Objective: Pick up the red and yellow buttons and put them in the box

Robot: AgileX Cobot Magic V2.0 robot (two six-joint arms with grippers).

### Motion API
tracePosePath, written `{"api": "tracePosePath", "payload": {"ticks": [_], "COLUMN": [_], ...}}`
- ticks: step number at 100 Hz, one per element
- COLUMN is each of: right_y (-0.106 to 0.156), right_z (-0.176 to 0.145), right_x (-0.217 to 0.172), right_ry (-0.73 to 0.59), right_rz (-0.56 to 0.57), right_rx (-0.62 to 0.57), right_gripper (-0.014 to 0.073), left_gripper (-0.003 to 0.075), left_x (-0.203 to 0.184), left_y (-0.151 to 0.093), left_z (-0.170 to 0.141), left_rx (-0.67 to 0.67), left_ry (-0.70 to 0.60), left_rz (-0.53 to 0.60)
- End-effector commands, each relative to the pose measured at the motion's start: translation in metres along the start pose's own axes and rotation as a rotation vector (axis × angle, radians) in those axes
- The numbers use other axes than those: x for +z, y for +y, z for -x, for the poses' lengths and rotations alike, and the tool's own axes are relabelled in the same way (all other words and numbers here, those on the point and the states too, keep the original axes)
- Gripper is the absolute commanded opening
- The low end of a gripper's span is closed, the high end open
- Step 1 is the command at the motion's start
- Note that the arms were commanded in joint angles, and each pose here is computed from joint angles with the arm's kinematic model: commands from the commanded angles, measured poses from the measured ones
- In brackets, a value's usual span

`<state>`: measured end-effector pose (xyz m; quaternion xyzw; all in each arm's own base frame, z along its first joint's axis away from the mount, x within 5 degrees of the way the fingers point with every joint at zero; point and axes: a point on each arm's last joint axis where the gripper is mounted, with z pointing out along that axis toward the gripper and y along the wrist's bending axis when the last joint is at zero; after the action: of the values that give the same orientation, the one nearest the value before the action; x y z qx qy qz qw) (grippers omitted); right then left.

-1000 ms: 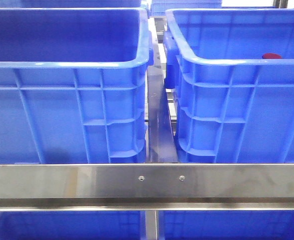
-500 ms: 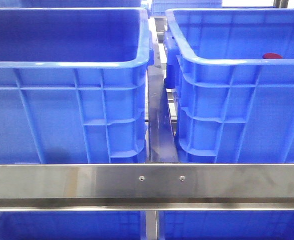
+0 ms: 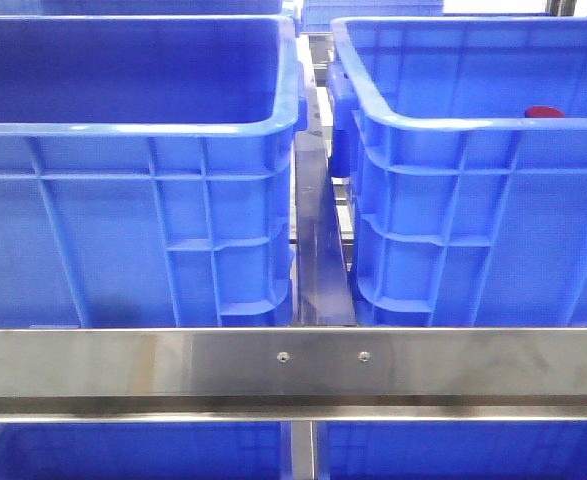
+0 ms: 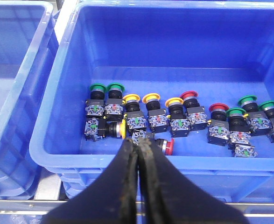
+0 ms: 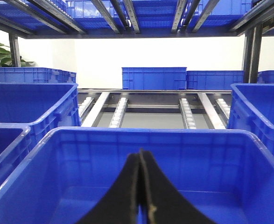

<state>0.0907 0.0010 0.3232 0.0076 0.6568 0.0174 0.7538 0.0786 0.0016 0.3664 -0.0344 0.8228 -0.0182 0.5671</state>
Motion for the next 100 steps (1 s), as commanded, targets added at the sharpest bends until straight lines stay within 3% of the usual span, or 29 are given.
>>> {"api": "tracePosePath", "payload": {"ticks": [1,45,60,84,100], "right_y": [0.003,0.003,0.003,0.003,0.003], "right_z": [0.010,0.010,0.010,0.010,0.010], "right_x": [0.000,0.000,0.000,0.000,0.000], "right_ry": [-0.038,-0.038,-0.038,-0.038,-0.038], "right_rz": [0.025,0.025,0.025,0.025,0.025], "right_rx": [0.030,0.030,0.030,0.030,0.030], "right_gripper": [-0.0068,-0.0068,-0.0068,-0.0068,-0.0068], "left_gripper": [-0.0019,-0.0019,-0.0019,-0.0019,-0.0019], "left_x": [-0.004,-0.004,0.001,0.010,0.015], "left_y": [-0.002,-0.002,-0.004,-0.006,-0.004], "left_z": [0.013,0.014,0.011,-0.030,-0.069], "left_rx": [-0.005,-0.005,0.006,0.037,0.058], "left_ry": [-0.090,-0.096,-0.203,-0.439,-0.505], "left_rz": [-0.015,-0.016,-0.045,-0.123,-0.140]}}
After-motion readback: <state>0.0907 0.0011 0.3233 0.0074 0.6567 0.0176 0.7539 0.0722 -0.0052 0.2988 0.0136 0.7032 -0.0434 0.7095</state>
